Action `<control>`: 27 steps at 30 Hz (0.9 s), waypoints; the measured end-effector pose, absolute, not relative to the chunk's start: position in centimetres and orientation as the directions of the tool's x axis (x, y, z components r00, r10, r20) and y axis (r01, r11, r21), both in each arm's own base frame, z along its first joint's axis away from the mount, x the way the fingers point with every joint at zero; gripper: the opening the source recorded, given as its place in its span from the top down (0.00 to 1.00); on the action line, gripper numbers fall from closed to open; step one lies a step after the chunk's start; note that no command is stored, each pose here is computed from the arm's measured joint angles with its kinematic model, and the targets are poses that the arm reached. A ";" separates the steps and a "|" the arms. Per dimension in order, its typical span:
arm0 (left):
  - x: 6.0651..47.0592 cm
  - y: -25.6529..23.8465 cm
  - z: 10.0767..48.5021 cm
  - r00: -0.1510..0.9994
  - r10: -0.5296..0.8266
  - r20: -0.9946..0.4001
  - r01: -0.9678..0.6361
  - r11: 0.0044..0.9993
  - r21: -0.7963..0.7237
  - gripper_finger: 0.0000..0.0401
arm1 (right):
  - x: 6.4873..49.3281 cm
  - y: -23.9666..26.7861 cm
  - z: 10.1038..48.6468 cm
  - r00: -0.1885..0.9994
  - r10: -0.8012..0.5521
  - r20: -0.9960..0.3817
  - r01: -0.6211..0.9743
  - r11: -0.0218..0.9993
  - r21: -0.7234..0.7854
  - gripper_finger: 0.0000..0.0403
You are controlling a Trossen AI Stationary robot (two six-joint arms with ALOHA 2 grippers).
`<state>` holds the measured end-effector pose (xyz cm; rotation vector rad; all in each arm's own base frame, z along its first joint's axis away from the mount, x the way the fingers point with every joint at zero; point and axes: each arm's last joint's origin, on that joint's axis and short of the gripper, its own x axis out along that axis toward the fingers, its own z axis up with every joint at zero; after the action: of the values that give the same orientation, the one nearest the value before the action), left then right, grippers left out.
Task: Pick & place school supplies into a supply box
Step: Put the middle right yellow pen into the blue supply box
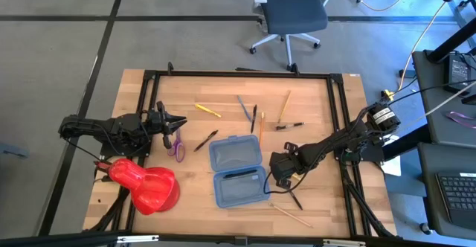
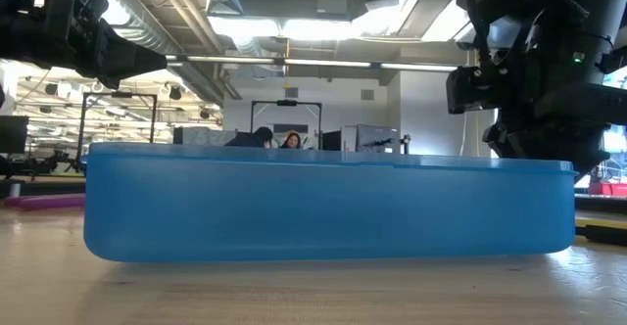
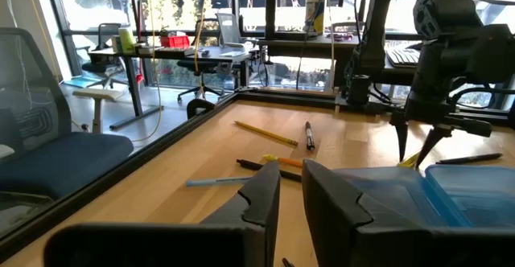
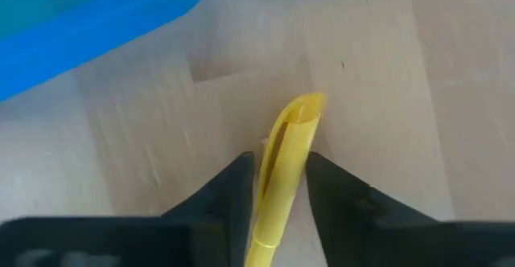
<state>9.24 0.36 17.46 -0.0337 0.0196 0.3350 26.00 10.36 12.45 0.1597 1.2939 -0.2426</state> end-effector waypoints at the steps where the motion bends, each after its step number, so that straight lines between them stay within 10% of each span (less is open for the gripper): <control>1: 9.2 0.4 17.5 0.944 0.329 -0.025 -0.329 0.944 -0.030 0.88 | 26.0 10.4 12.4 0.253 -0.089 -0.963 0.268 0.963 -0.018 0.75; 14: 9.2 0.3 18.5 0.951 0.298 0.080 -0.293 0.954 -0.072 0.86 | 24.9 9.9 13.9 0.236 -0.074 -0.969 0.220 0.975 -0.021 0.85; 27: 9.2 0.5 18.5 0.930 0.360 0.071 -0.359 0.933 -0.031 0.80 | 24.3 9.4 20.0 0.521 -0.043 -0.853 0.183 0.981 0.062 0.85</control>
<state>9.18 0.46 18.46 -0.0173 -0.0763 0.3685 24.29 9.42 19.97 0.1505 1.0153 -0.1360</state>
